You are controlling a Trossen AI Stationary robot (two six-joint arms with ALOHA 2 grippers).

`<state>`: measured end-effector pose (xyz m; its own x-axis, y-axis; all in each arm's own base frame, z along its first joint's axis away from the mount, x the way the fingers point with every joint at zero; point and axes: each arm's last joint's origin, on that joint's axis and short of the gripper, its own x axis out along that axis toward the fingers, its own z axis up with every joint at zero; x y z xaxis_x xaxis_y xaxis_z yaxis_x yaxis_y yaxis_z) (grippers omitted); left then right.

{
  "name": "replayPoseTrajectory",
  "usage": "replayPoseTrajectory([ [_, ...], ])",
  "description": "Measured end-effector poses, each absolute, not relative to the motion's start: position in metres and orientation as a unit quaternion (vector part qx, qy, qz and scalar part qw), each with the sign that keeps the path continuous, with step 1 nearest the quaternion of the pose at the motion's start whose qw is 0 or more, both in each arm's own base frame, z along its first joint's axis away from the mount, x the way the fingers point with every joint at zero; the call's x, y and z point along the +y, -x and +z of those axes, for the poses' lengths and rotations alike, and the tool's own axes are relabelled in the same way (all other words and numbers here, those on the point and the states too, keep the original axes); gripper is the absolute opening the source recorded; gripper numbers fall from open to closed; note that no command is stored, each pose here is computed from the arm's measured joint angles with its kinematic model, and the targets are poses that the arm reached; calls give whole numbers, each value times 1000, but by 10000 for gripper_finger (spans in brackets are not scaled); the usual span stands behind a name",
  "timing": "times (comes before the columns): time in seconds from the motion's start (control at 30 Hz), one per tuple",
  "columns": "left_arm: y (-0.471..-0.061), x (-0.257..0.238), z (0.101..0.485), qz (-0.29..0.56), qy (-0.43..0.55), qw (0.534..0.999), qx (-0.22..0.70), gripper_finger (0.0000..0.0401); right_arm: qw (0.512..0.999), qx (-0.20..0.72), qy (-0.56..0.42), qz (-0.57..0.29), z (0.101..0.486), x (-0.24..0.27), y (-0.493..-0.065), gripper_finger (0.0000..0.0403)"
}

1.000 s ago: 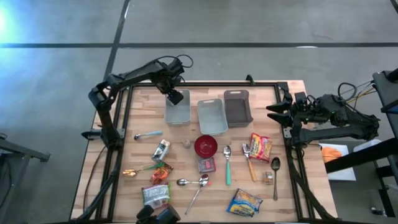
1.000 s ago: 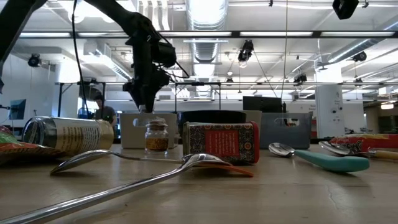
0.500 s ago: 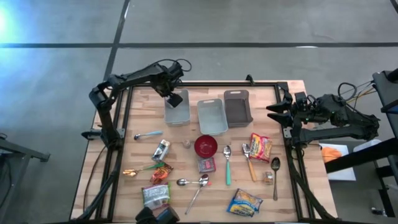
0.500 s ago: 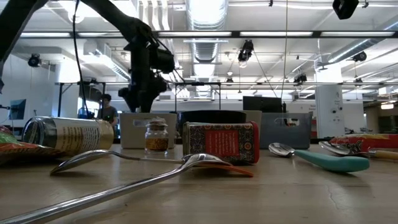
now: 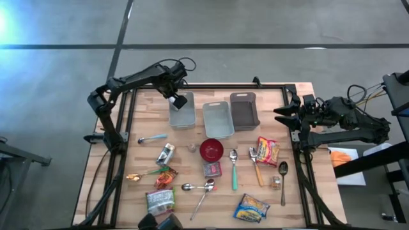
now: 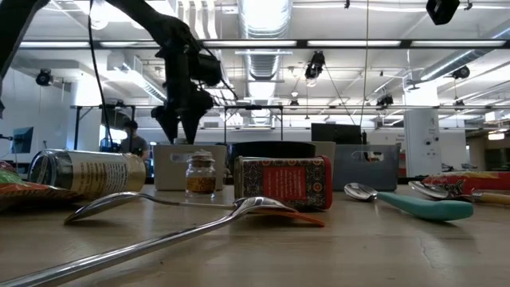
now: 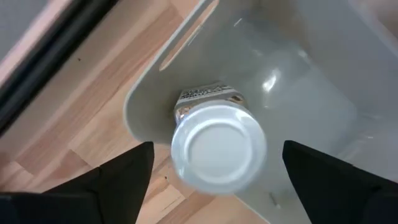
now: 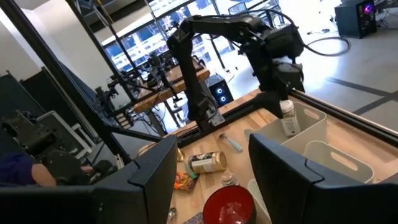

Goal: Pick & Place Food Item
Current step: Put the light blue spoon into the right white bin

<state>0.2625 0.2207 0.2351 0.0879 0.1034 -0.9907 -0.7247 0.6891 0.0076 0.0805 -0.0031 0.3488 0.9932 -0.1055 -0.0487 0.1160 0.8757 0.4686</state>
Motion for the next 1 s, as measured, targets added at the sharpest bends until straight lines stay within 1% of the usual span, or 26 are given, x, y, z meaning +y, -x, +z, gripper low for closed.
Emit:
replayPoseTrajectory([
  [0.13, -253, 212, 259, 303, 249, 710, 585, 354, 973, 12, -221, -57, 349, -3, -81, 196],
  [0.27, -238, 195, 285, 291, 252, 730, 564, 336, 974, 7, -218, -57, 350, -3, -81, 196],
  [0.37, -226, 176, 295, 265, 270, 748, 546, 318, 973, -6, -226, -54, 352, -3, -81, 196],
  [0.47, -211, 154, 300, 253, 267, 759, 537, 300, 972, -31, -229, -49, 357, -3, -81, 196],
  [0.6, -189, 124, 301, 246, 259, 775, 520, 281, 970, -87, -224, -36, 369, -3, -81, 196],
  [0.77, -167, 89, 287, 231, 266, 776, 523, 261, 963, -142, -227, -38, 379, -4, -81, 196],
  [0.9, -159, 63, 269, 205, 262, 767, 548, 250, 959, -152, -230, -59, 380, -5, -84, 196],
  [1.0, -157, 48, 257, 187, 258, 758, 569, 248, 961, -143, -227, -66, 379, -6, -90, 196],
])
